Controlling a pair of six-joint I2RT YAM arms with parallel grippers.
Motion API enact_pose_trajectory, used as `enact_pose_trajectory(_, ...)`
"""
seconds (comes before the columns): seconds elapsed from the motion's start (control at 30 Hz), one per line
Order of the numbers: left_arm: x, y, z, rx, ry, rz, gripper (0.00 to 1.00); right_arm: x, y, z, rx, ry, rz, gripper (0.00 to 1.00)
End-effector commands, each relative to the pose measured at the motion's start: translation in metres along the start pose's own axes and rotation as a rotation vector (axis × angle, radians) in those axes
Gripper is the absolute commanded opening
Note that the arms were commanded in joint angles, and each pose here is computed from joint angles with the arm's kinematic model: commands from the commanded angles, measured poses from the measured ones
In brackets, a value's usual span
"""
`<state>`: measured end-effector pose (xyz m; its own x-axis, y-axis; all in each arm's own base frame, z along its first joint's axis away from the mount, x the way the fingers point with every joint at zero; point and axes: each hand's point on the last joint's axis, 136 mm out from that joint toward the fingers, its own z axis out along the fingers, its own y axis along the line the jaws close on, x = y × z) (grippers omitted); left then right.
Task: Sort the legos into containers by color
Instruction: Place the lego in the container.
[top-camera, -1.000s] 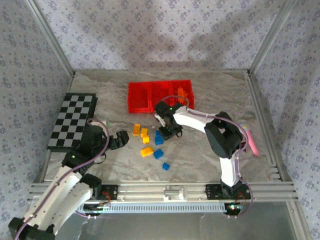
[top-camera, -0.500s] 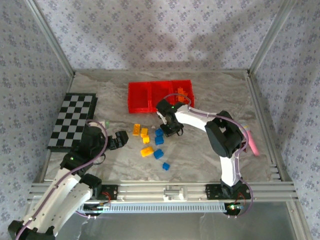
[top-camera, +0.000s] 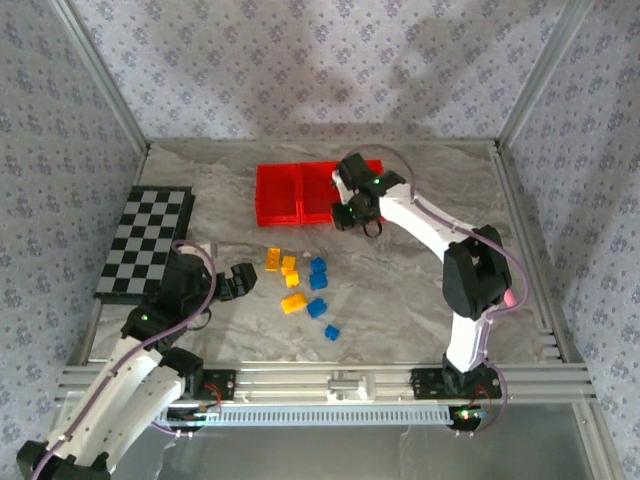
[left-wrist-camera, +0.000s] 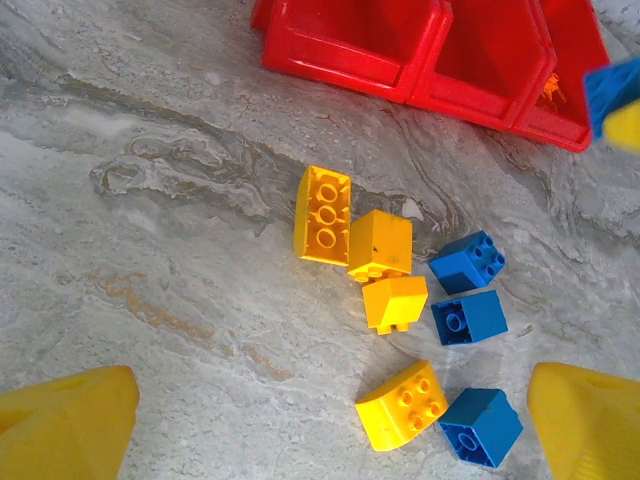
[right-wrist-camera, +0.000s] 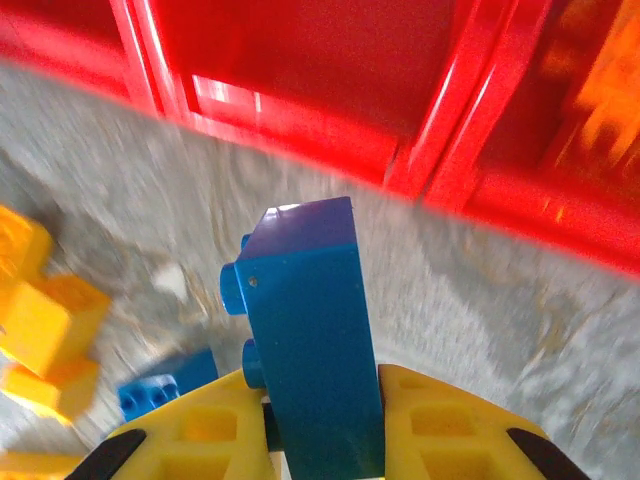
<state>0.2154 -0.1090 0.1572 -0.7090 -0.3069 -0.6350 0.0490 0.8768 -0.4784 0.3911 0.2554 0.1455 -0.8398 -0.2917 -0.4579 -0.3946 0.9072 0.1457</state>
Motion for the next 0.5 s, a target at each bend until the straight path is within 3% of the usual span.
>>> enact_pose_trajectory(0.0, 0.001, 0.000, -0.002, 0.002, -0.004, -0.005, 1.00, -0.030, 0.004, -0.005, -0.052, -0.039, 0.038, 0.20)
enact_pose_trajectory(0.27, -0.002, 0.001, -0.013, -0.004, -0.024, -0.001, 1.00, -0.084, 0.000, 0.021, -0.095, -0.067, 0.064, 0.20)
enact_pose_trajectory(0.47, -0.003, 0.000, -0.019, -0.002, -0.027, -0.002, 1.00, -0.102, -0.005, 0.049, -0.105, -0.047, 0.072, 0.20)
